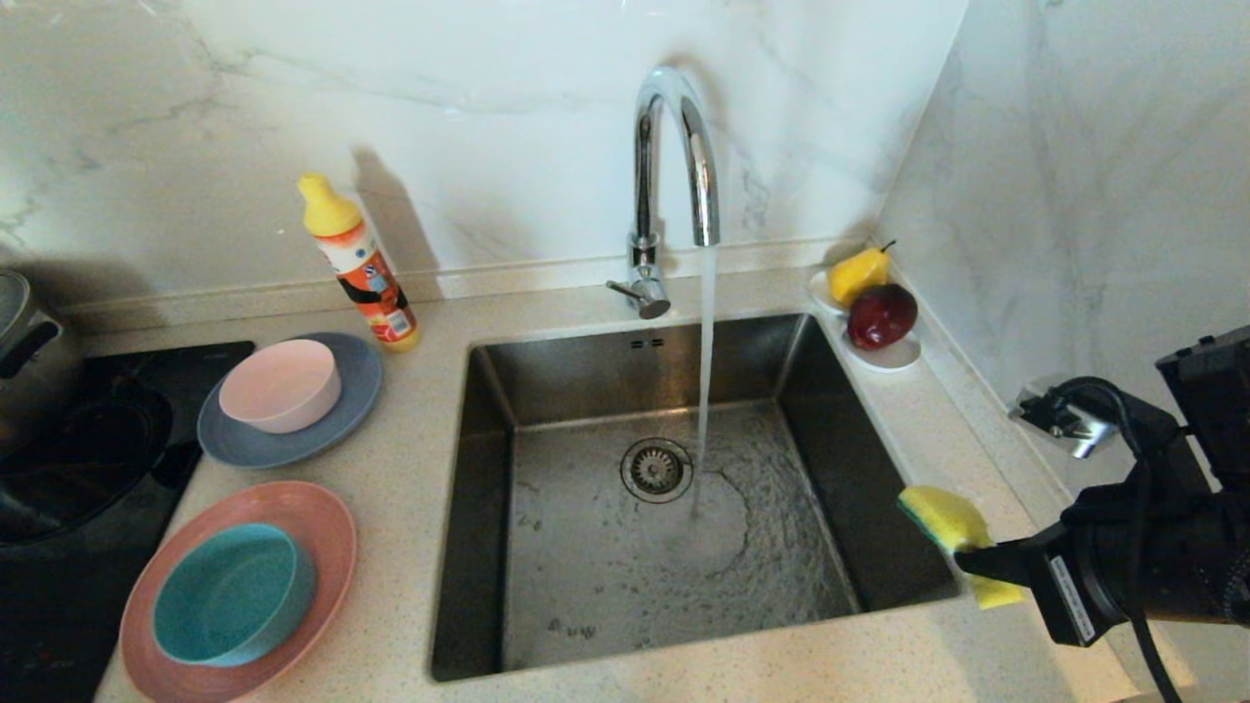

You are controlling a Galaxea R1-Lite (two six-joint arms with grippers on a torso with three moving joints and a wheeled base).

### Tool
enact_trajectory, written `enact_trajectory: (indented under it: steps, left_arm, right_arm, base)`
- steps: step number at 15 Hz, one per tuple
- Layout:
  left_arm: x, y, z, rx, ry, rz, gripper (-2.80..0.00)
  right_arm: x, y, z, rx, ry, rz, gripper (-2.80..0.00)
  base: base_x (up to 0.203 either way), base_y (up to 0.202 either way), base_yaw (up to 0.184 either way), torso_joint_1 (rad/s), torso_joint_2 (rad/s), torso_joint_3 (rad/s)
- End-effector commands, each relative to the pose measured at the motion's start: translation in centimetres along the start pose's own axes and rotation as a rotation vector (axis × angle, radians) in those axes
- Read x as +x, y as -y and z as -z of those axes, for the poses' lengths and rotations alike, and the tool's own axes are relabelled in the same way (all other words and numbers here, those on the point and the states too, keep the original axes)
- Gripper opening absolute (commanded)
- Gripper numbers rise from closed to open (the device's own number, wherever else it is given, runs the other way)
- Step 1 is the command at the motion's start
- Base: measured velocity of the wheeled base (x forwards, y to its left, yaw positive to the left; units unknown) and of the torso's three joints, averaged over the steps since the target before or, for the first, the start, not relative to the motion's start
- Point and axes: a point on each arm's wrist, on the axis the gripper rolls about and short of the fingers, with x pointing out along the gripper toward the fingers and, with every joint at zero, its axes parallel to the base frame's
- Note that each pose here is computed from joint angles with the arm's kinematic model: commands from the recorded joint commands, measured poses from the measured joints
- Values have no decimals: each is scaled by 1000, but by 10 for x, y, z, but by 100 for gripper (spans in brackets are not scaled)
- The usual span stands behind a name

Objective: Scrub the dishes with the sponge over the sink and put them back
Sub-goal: Pick up a bowl and the sponge

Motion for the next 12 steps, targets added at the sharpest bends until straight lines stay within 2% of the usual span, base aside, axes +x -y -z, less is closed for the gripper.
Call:
enact_trajectory:
  steps: [1,5,12]
  left_arm:
    - [1,0,3,0,-13,0,-280]
    - [1,0,3,9,-13,2,-280]
    - [1,0,3,12,-14,2,-280]
  right_arm:
    - [-10,-13,-6,-1,40,-48,-280]
    - [-3,-20,-7,-7,18,-78,-280]
    - [11,-27,-9,49,-23,-95,-280]
  base:
    - [0,0,0,0,0,0]
    - [0,0,0,0,0,0]
    - [0,0,0,0,0,0]
